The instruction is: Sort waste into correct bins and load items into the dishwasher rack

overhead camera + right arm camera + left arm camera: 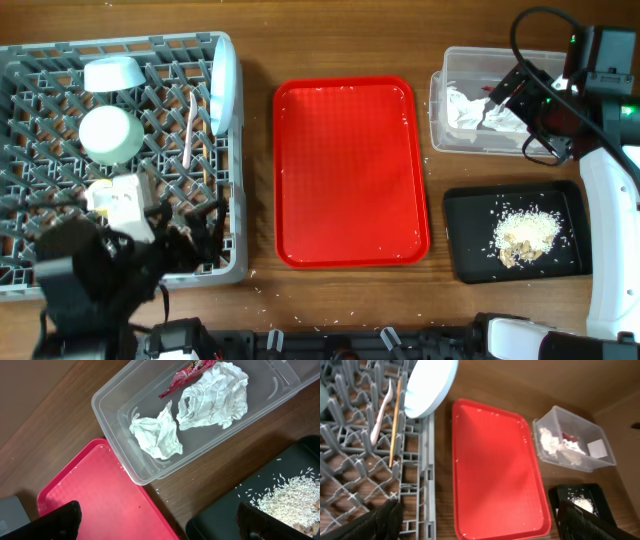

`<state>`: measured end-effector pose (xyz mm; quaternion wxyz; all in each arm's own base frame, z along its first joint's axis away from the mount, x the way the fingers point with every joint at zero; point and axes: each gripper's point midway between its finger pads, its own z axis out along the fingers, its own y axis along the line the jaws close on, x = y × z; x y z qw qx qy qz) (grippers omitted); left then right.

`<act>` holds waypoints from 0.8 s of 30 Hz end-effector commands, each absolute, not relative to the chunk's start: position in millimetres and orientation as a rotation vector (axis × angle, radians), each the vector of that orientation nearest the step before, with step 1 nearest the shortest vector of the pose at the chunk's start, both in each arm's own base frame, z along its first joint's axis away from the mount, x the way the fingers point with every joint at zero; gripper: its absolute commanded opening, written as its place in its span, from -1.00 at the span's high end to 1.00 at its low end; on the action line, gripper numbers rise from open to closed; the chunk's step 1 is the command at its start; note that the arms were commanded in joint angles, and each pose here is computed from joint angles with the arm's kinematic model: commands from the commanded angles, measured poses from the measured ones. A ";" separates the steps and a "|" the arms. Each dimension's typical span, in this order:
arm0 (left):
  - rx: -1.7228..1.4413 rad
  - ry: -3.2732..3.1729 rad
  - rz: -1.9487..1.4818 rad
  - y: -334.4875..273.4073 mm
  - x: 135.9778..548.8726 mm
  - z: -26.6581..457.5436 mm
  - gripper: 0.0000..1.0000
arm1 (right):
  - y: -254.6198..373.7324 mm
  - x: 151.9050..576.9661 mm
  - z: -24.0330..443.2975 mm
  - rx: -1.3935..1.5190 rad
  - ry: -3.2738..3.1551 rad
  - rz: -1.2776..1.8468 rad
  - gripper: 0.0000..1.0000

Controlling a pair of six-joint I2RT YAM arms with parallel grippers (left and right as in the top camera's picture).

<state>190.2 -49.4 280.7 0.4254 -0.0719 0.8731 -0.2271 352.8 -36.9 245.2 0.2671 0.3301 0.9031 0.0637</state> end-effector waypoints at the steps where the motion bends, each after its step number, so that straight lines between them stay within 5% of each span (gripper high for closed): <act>1: -0.167 2.157 -0.588 -53.0 184.0 284.5 -1.00 | -40.4 355.5 249.2 0.901 2.417 0.157 -0.99; 10: -0.148 2.272 -0.604 -59.0 170.1 257.9 -1.00 | -40.4 355.5 249.2 0.901 2.417 0.157 -0.99; 17: 0.143 2.233 -0.592 -78.9 202.6 202.0 -1.00 | -40.4 355.5 249.2 0.901 2.417 0.157 -0.99; 24: 0.092 1.991 -0.637 -82.6 230.6 177.2 -1.00 | -40.4 355.4 249.2 0.901 2.418 0.157 -0.99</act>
